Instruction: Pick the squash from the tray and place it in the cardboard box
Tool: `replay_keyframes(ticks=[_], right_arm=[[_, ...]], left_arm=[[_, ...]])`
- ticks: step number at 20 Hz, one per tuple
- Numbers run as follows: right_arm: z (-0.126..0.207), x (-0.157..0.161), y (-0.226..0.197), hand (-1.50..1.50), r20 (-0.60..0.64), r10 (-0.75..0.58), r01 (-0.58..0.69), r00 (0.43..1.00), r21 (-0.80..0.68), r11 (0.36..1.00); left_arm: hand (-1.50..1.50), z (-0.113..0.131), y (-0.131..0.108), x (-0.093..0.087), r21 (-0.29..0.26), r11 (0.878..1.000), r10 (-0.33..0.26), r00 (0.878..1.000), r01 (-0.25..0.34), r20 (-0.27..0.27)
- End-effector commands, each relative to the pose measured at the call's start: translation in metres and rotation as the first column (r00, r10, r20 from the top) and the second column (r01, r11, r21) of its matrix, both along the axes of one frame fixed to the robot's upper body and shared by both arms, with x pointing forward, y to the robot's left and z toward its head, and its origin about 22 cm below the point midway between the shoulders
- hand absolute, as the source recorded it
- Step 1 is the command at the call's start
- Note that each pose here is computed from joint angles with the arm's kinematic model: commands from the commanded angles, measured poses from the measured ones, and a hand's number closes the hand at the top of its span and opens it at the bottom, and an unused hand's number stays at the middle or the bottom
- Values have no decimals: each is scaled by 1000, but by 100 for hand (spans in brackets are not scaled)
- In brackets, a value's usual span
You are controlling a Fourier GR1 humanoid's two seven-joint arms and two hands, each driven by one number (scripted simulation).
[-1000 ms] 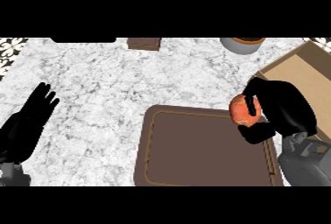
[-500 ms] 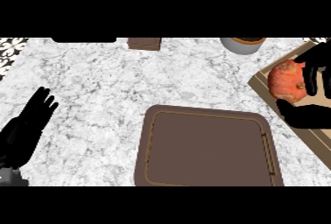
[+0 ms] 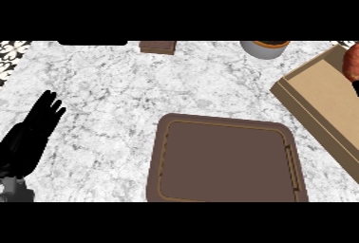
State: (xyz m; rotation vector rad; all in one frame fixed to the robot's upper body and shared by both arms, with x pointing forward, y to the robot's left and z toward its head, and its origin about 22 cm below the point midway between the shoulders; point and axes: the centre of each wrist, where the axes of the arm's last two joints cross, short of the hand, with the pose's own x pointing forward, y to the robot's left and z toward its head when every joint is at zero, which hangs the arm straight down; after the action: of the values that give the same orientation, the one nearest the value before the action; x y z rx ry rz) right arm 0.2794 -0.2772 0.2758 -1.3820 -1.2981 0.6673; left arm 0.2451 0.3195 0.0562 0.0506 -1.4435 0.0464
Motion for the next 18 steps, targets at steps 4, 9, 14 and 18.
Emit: replay_keyframes(ticks=[4,9,14,18], right_arm=[[-11,4,-63,150,-6,-1,1,1000,-14,1000],[-40,40,-69,150,-13,7,-8,1000,-30,1000],[-90,46,-90,150,-28,26,-26,999,1,1000],[-136,56,-121,150,-118,17,-8,993,78,997]], left_arm=[[0,-24,6,-9,3,1000,6,1000,-6,1],[0,16,12,2,3,1000,9,1000,-9,-1],[0,-8,-9,8,-6,1000,8,1000,-8,5],[0,4,4,2,9,1000,-3,1000,3,4]])
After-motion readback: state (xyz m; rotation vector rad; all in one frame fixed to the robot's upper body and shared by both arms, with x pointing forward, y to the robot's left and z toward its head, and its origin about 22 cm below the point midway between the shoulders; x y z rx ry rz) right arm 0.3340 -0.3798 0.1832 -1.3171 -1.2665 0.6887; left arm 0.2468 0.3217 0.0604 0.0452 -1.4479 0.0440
